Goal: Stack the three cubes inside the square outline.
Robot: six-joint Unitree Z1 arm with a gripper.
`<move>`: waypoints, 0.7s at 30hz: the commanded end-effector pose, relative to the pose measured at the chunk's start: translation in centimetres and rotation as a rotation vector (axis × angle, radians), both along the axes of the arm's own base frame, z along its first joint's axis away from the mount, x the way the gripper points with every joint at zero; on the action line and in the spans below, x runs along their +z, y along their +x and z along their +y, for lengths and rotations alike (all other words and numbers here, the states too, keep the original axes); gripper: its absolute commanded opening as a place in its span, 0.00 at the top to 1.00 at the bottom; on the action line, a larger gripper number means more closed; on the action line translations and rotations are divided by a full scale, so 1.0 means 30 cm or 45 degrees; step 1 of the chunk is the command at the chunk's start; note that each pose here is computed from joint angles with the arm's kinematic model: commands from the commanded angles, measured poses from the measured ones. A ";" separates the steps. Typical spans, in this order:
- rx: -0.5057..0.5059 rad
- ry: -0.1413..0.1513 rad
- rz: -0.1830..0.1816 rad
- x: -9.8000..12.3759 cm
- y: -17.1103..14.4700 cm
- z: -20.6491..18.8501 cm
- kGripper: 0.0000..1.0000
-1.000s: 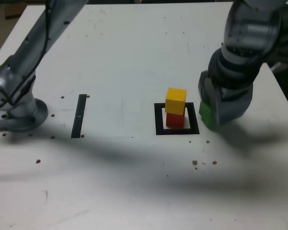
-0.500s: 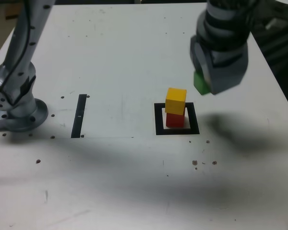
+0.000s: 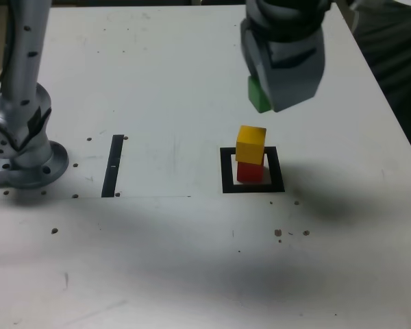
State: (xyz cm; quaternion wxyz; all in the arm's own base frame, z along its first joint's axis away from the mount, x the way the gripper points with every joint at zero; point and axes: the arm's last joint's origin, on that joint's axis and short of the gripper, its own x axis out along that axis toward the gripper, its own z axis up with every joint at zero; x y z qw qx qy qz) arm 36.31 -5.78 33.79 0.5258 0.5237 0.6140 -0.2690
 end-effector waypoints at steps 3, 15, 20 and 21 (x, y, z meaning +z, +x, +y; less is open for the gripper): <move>-0.005 -0.014 -0.007 0.025 -0.051 0.006 0.69; -0.006 -0.042 -0.023 -0.008 -0.090 -0.011 0.69; -0.009 -0.053 -0.010 -0.036 -0.075 -0.022 0.69; -0.009 -0.053 -0.009 -0.039 -0.073 -0.022 0.69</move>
